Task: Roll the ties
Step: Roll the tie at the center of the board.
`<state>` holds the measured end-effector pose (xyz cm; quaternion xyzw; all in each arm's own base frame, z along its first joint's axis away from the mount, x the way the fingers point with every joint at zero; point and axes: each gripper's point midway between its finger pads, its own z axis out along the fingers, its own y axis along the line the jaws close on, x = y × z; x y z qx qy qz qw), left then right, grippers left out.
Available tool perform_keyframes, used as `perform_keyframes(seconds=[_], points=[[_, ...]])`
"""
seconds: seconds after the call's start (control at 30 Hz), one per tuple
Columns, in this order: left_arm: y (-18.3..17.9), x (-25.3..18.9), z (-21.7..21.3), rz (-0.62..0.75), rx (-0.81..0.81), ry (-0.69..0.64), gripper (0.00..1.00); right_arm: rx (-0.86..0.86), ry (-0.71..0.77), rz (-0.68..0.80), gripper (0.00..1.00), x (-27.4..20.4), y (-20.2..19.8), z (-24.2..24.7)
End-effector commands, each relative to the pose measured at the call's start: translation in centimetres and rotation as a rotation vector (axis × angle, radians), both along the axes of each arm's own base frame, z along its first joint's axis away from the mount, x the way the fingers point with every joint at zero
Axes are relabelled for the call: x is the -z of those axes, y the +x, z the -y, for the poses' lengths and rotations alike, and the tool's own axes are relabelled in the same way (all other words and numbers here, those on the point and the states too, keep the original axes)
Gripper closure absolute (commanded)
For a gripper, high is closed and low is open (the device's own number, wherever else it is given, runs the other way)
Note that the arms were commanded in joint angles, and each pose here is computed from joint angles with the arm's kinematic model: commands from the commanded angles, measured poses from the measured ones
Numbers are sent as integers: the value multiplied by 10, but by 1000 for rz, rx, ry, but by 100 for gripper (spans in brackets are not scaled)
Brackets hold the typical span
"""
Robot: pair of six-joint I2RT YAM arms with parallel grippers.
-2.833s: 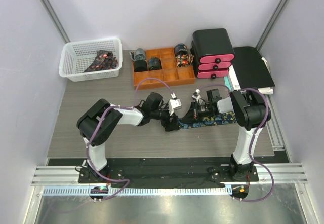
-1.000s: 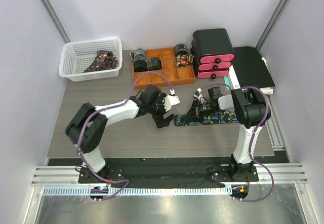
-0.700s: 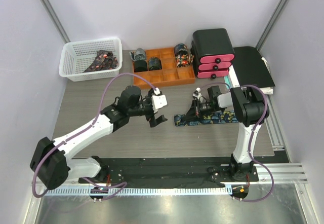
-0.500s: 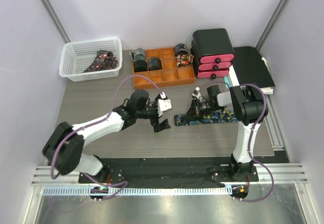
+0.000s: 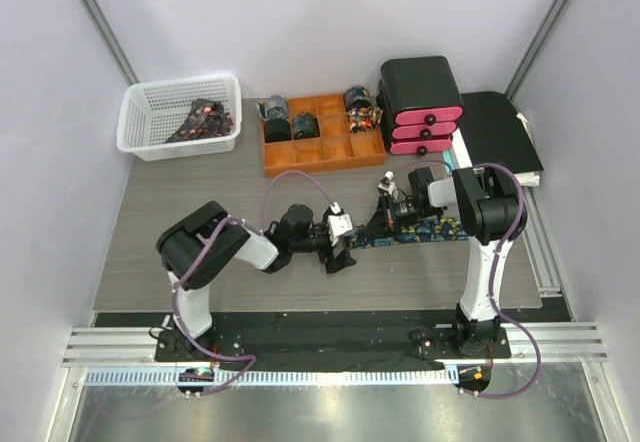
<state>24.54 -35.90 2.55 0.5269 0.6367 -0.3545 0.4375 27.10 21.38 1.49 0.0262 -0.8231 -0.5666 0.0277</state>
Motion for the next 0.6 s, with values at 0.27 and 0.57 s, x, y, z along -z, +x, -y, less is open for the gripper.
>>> perform_keyframes(seconds=[0.27,0.57], points=[[6,15,25,101,-18,-87,29,-19,-237,-263,99,70,-54,15],[23,39,15,181,-112,-35,5,-40,-251,-259,99,71,-57,16]])
